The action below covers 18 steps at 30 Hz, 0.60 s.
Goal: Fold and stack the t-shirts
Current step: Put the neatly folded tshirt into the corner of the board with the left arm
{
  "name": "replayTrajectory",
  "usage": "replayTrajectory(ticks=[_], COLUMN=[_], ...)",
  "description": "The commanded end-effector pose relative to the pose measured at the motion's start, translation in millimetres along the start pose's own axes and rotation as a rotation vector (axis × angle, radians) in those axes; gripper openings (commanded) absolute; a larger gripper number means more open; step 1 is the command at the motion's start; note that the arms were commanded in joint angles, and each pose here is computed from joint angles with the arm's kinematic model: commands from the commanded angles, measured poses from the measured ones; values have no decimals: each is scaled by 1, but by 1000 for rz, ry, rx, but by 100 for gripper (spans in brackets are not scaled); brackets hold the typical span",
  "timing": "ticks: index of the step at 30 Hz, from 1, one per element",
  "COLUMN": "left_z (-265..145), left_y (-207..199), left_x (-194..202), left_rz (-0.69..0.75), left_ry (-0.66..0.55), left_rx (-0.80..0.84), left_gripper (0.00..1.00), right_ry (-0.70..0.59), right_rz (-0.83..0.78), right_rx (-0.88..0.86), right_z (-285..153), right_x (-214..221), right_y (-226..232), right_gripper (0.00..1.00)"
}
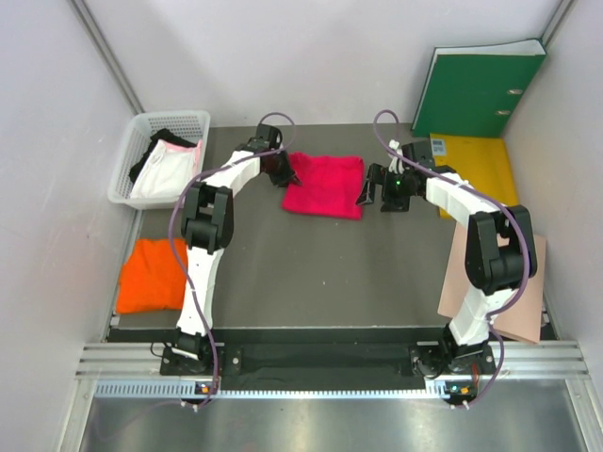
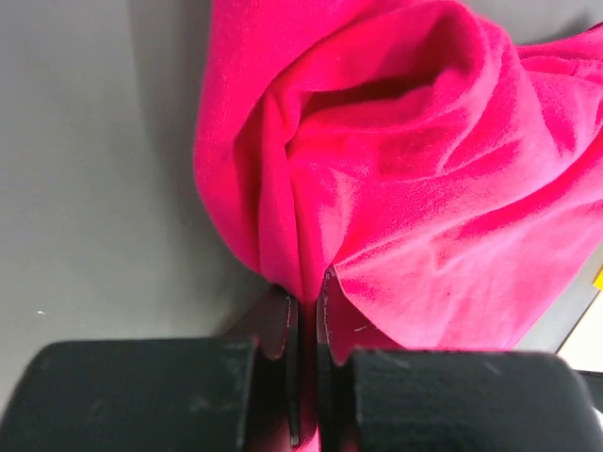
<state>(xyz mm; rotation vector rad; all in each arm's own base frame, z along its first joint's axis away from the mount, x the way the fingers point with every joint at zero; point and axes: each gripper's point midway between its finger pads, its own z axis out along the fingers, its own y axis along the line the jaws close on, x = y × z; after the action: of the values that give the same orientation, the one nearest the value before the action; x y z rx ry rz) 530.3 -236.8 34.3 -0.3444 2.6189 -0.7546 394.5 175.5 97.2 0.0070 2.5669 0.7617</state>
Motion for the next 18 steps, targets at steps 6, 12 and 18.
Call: replayTrajectory(ticks=[6, 12, 18], left_z=[-72, -135, -198], left_y=[46, 70, 121], left_x=[41, 83, 118], left_rz=[67, 46, -5], left_ry=[93, 190, 214], left_rx=[-229, -303, -486], left_gripper=[0, 0, 0], right_ry=[-47, -35, -26], right_rz=[-36, -29, -39], right_rx=[-42, -56, -59], right_z=[-20, -17, -16], right_x=[-10, -10, -14], right_y=[15, 17, 18], right_gripper=[91, 90, 91])
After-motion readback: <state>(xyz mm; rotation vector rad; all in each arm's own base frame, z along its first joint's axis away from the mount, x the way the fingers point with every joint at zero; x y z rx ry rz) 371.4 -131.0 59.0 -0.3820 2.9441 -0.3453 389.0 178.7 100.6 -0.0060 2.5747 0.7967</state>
